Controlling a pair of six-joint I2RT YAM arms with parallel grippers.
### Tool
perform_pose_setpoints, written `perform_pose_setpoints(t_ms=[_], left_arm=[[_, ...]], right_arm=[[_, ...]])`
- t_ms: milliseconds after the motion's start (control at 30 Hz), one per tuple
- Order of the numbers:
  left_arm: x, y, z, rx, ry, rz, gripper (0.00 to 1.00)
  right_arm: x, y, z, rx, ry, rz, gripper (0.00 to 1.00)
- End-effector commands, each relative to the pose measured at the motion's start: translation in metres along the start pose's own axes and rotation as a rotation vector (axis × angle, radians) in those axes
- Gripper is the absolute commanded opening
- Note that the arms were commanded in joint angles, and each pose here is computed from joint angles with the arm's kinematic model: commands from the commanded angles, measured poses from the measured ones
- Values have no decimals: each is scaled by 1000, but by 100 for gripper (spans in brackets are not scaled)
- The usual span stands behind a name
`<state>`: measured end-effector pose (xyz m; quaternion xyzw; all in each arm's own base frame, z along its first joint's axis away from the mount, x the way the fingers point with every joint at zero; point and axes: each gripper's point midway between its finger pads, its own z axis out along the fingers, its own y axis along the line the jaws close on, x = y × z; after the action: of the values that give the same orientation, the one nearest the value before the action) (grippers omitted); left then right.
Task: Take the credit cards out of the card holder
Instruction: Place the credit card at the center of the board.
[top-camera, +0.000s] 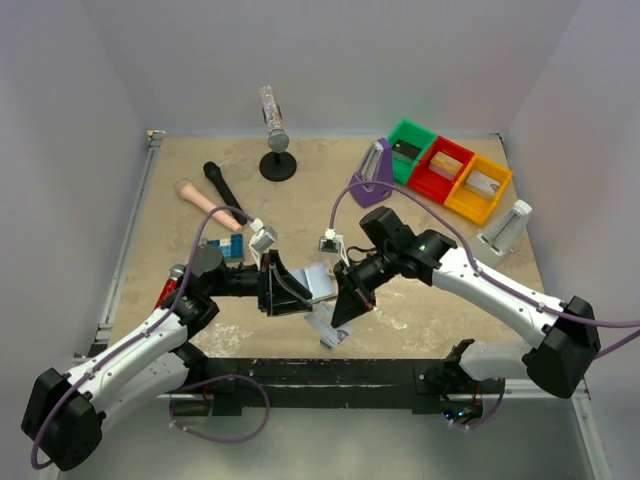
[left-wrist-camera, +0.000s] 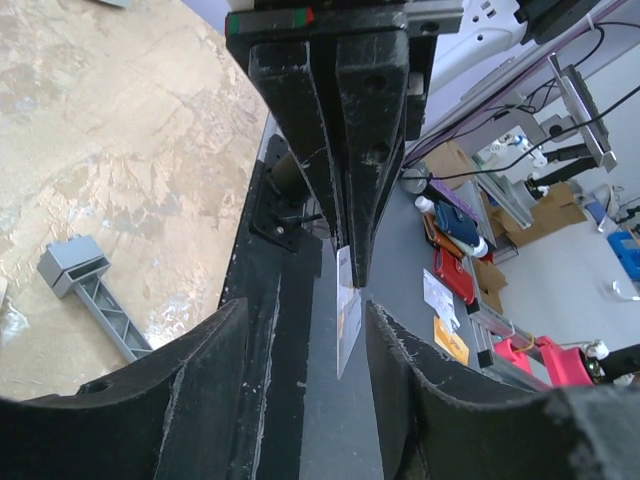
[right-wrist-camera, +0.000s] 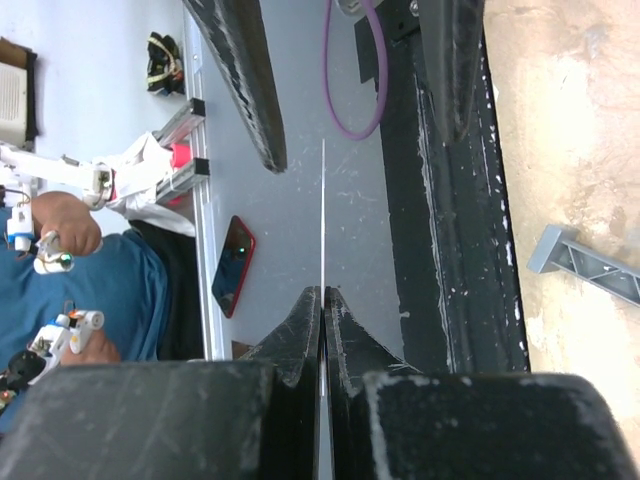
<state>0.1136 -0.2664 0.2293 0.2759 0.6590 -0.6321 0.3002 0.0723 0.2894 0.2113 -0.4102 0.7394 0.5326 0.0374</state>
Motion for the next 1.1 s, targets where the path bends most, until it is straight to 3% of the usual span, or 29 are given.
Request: perform_pose_setpoints(t_ms=[0,333,567,833,900,1000,1067], left_arm=[[-8,-19,3,65,21,31,56],[-6,-18,4,58,28,14,46],[-5,-23,4,95,40,5,30],[-4,-25,4,105,43,-4,0],[-4,-24,4,104,43,-8,0],[-5,-24,4,100,40,-19,0],[-6,-23,4,89,29,-19,0]], right_arm=[[-15,9,-5,18,-24,-56,0],[-22,9,-4,38,-22,-62,0],[-23,9,-3,45,-17,-64,0],[-24,8,-3,45,-18,-63,0],[-24,9,-3,44,-20,-67,0],[-24,10,-4,46,-26,-70,14],[-25,12,-5,48,-33,-70,33]])
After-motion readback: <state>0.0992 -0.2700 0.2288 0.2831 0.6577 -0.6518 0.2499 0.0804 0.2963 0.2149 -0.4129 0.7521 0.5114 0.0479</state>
